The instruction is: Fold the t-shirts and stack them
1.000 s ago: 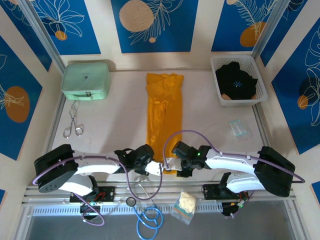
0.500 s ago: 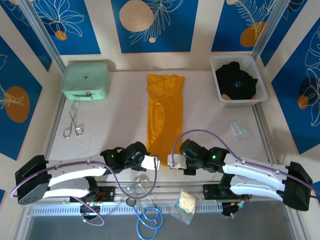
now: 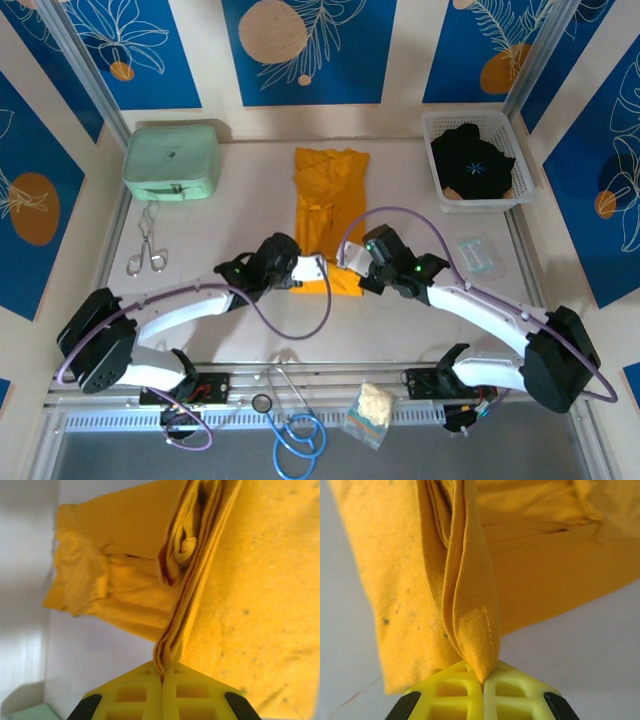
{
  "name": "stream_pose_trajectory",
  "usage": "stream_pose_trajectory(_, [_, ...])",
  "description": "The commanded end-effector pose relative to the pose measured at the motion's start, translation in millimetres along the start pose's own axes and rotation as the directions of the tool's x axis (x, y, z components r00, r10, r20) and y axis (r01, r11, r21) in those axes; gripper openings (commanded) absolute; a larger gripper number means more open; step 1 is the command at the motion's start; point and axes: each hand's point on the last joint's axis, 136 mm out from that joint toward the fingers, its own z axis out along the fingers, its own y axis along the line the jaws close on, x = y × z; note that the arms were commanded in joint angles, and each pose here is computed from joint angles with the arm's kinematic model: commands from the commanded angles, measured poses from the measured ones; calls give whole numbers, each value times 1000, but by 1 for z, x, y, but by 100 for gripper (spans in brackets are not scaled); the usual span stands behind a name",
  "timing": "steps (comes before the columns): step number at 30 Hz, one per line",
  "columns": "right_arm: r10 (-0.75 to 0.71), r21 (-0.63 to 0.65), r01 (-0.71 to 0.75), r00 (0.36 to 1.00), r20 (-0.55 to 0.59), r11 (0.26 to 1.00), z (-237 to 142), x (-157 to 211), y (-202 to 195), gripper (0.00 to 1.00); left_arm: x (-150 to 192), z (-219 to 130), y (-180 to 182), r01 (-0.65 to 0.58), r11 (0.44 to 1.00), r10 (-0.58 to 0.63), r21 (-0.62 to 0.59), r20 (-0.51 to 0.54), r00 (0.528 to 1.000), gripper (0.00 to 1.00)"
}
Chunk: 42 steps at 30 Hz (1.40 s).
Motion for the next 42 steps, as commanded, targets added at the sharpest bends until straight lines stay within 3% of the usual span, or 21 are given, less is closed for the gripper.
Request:
stream_pose_trajectory(1, [37, 91, -39, 999, 26, 995, 6, -12, -37, 0, -11, 12, 41, -25, 997, 28, -76, 49, 998, 0])
stream_pose_trajectory(9, [125, 161, -130, 991, 40, 978, 47, -13, -86, 0, 8, 75, 68, -16, 995, 19, -98, 29, 999, 0])
stream_pose_trajectory(19, [224, 182, -211, 973, -50, 960, 107, 0, -116, 0, 27, 128, 73, -11, 988, 7, -151, -30, 1000, 0])
stream_pose_trajectory(21, [249, 193, -236, 967, -47, 952, 114, 0, -119, 7, 27, 132, 78, -11, 984, 5, -180, -36, 999, 2])
stream_pose_trajectory(26, [322, 217, -315, 947, 2, 924, 124, -6, -133, 38, 35, 139, 95, -30, 967, 5, -255, -99, 995, 4])
stream_pose_trajectory(27, [335, 219, -329, 942, 10, 919, 124, -8, -136, 41, 36, 139, 98, -35, 963, 5, -266, -113, 994, 9])
stream_pose_trajectory(31, [378, 239, -378, 925, 47, 894, 112, -13, -152, 53, 35, 130, 115, -16, 941, -26, -338, -121, 992, 58])
stream_pose_trajectory(34, [383, 249, -395, 919, 96, 884, 87, -20, -163, 54, 28, 108, 136, 13, 912, -54, -411, -90, 994, 81])
stream_pose_trajectory(38, [307, 222, -335, 940, 152, 916, 46, -30, -160, 54, 12, 66, 157, 28, 885, -40, -464, -15, 999, 90])
stream_pose_trajectory(42, [82, 45, -92, 979, 186, 995, 11, -32, -101, 55, -5, 27, 108, -106, 956, 142, -274, 116, 983, 86])
